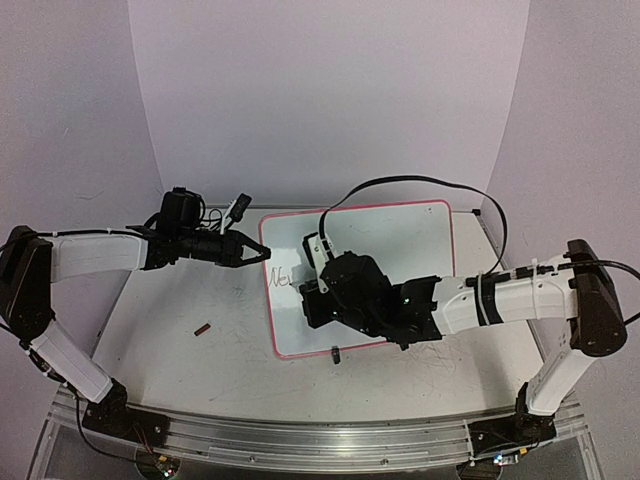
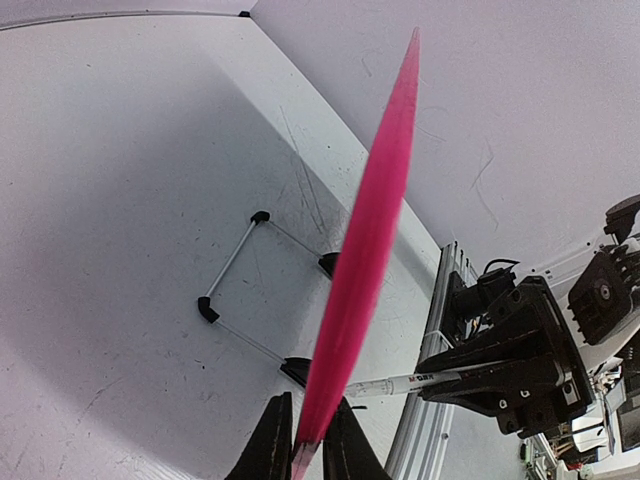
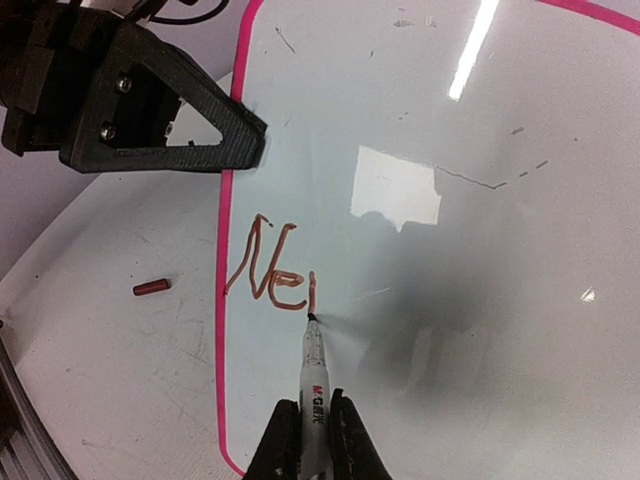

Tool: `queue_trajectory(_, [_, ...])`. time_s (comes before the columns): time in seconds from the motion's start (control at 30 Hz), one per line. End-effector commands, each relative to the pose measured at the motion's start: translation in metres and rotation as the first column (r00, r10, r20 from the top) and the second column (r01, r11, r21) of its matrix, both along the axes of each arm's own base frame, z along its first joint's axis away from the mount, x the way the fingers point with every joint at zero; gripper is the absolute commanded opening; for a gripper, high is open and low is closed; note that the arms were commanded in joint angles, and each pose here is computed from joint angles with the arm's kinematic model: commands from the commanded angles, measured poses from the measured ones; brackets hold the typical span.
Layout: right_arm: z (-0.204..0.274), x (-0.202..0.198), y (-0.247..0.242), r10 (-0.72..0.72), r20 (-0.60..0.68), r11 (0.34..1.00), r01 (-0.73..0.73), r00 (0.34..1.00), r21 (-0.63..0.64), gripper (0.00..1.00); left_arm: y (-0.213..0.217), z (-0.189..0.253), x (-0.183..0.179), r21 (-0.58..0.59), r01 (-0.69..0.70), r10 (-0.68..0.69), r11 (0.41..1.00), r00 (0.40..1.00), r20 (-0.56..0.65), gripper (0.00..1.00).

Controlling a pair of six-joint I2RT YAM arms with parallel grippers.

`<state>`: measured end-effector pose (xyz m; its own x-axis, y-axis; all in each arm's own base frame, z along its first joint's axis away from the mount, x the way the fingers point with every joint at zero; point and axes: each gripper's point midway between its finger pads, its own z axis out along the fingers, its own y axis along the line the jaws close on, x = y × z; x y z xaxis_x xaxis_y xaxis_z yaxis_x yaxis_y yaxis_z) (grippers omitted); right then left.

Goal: Write a sentence on the whiteboard

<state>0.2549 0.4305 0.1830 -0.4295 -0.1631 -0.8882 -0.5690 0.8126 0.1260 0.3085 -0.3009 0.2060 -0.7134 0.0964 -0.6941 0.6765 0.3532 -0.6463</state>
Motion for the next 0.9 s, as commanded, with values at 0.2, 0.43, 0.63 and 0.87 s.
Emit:
queue_trajectory(0.2, [0.0258, 0.0193, -0.0082, -0.086, 0.081, 0.996, 0.086, 0.993, 0.002, 0.00, -0.0041, 0.0107, -0.0048, -0.029, 0.032, -0.031, 0.999, 0.999, 0.028, 0.11])
queue_trajectory(0.43, [0.0312, 0.0230, -0.0083, -0.092, 0.097, 0.996, 0.092, 0.991, 0.003, 0.00, -0.0040, 0.0115, -0.0049, -0.030, 0.033, -0.032, 0.999, 0.999, 0.030, 0.11])
queue_trajectory(0.63, [0.0306, 0.0233, -0.0097, -0.096, 0.098, 0.995, 0.097, 0.991, 0.001, 0.00, -0.0041, 0.0111, -0.0052, -0.030, 0.033, -0.032, 0.999, 0.999, 0.029, 0.11])
queue_trajectory(0.87, [0.0246, 0.0189, -0.0122, -0.086, 0.076, 0.996, 0.087, 0.993, 0.000, 0.00, -0.0042, 0.0106, -0.0050, -0.029, 0.033, -0.032, 0.999, 0.999, 0.028, 0.11])
